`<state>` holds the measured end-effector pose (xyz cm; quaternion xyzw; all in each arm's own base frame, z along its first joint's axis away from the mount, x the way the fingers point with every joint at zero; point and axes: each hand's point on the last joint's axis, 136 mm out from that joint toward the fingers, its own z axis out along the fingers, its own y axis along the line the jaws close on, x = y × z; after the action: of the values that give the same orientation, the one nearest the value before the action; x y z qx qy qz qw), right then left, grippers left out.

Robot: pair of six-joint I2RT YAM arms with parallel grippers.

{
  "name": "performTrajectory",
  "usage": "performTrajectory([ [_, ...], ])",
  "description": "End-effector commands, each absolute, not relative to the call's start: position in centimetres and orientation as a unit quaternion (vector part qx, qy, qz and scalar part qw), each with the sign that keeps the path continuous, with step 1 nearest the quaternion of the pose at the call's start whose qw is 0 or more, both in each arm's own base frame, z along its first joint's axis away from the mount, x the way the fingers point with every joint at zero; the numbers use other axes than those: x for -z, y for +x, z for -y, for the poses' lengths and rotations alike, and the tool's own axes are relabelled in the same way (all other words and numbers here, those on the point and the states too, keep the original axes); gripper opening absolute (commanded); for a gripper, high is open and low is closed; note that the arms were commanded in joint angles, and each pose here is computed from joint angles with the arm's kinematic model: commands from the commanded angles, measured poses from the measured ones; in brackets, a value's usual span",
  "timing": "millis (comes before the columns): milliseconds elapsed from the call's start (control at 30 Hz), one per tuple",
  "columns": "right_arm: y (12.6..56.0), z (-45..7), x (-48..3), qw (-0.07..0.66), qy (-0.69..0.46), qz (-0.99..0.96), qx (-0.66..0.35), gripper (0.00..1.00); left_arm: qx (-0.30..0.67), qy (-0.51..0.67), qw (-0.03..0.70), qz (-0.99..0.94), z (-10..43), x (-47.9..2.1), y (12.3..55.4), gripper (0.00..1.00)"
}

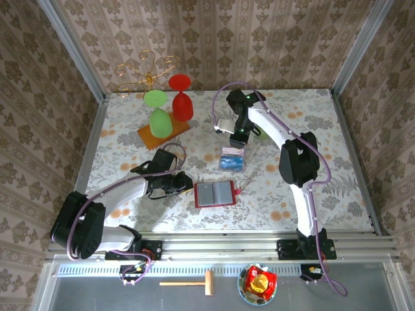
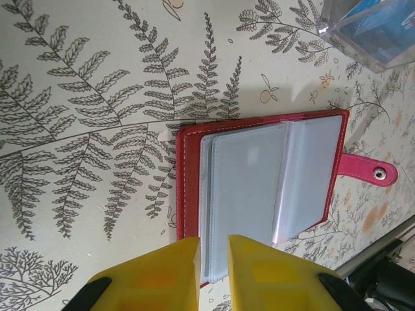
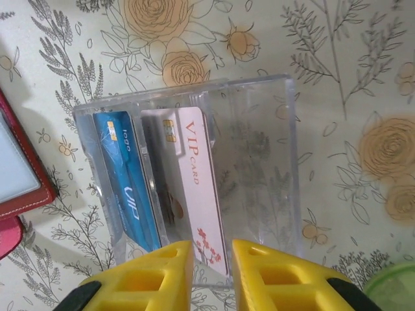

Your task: Take the credit cards out of the card holder

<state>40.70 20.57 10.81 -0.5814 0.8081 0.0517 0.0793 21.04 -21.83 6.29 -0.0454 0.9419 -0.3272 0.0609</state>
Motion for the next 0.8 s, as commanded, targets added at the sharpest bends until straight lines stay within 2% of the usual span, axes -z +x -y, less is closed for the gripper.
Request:
performTrajectory([
  [0, 40.5, -21.1, -14.2, 0.133, -0.563, -0.815, -0.039, 0.23, 0.325, -0.048, 0.064, -0.942, 21.3, -6.1, 20.8, 0.19],
  [133, 39.4, -22.9, -14.9, 0.165, -0.537, -0.825, -0.058, 0.23, 0.332, -0.045, 0.068, -0.940, 21.7, -6.3, 21.1, 0.19],
  [433, 37.1, -26.8, -17.0, 0.255, -0.403, -0.869, -0.130, 0.27, 0.342, -0.034, 0.070, -0.937, 22.5, -6.3, 21.0, 0.17],
  [767, 33.7, -28.4, -16.8, 0.260, -0.184, -0.915, -0.246, 0.28, 0.337, -0.019, 0.056, -0.940, 23.3, -5.1, 20.6, 0.13],
])
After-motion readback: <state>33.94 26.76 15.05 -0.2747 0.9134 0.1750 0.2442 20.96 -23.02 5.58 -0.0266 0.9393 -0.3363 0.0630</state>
